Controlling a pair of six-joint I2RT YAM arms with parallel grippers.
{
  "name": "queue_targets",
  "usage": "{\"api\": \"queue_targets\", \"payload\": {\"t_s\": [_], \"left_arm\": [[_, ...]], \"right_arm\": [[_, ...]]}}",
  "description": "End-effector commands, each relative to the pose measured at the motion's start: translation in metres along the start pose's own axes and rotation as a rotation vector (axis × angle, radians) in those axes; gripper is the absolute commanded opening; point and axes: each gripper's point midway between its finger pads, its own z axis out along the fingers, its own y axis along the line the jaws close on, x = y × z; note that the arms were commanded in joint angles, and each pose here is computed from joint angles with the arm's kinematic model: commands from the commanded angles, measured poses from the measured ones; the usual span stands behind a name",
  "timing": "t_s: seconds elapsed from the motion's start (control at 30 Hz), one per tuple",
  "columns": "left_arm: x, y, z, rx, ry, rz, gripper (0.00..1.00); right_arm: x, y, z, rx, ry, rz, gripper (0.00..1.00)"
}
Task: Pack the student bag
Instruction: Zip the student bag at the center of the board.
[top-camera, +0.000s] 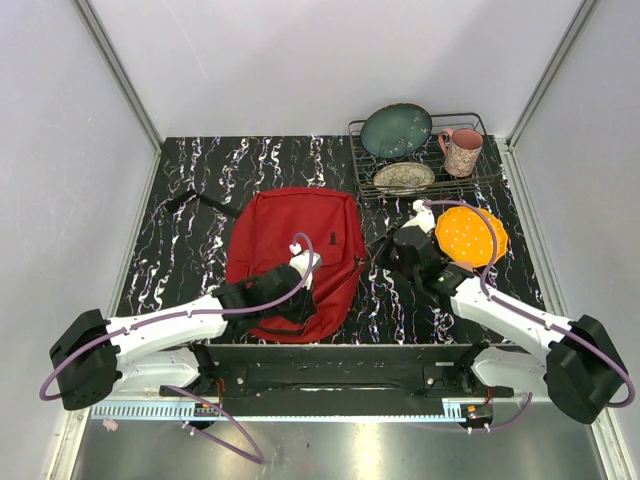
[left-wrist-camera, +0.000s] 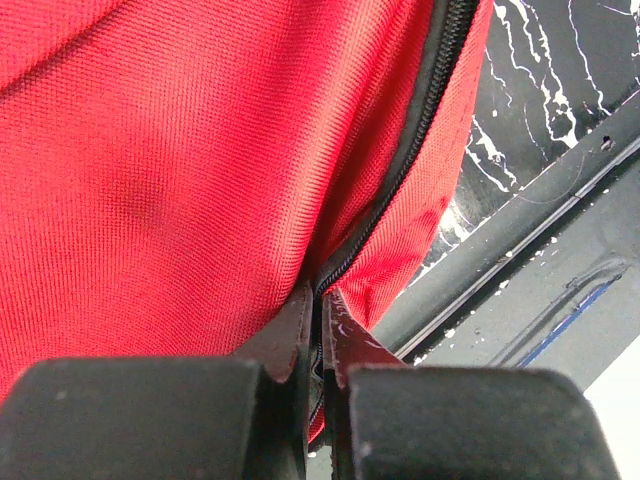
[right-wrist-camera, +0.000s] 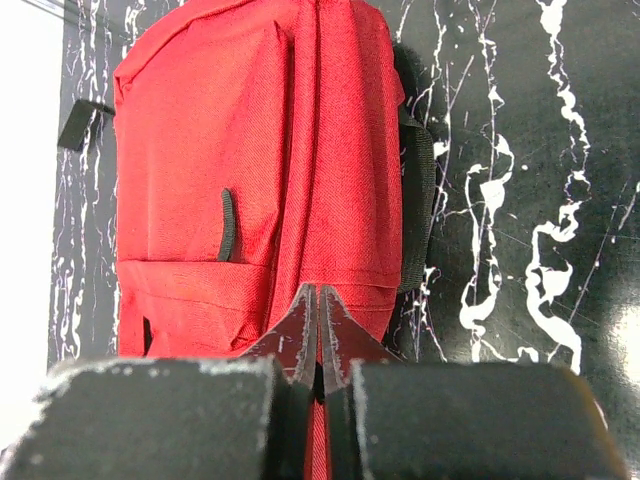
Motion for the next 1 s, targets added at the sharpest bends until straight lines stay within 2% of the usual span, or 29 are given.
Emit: {"api": "queue_targets", "payload": {"t_s": [0.0,0.27,0.47,0.57,0.6,0.73,0.83,0.97], "left_arm": [[0.029,0.022,-0.007,-0.094,0.111,0.026,0.0],[0.041,0.034,-0.016,-0.151,0.111,-0.059,0.0],[0.022,0.021,-0.018,-0.091,0.049,-0.03,0.0],[0.009,0.012,-0.021,-0.061,0.031,-0.013,0.43],[0.005,0.009,-0.023,-0.052,0.029,-0.012,0.61],[-0.024,-0.003,-0.036,-0.036,-0.037,0.0,0.75],[-0.045,0.0,-0.052,-0.072,-0.11,0.005,0.84],[-0.066,0.013,-0.073,-0.145,-0.213,-0.011,0.95]], "right_arm": [[-0.051,0.001,0.0,0.03,-0.191,0.055,0.0],[-0.064,0.003,0.023,0.067,-0.18,0.035,0.0],[-0.052,0.011,0.024,0.016,-0.116,0.036,0.01],[-0.034,0.008,0.025,-0.004,-0.057,0.059,0.08],[-0.029,0.009,0.025,-0.017,-0.038,0.079,0.25],[0.0,-0.002,0.025,-0.008,0.059,0.123,0.55],[0.006,-0.013,0.016,0.02,0.064,0.155,0.69],[0.005,-0.024,0.002,0.048,0.044,0.177,0.77]]}}
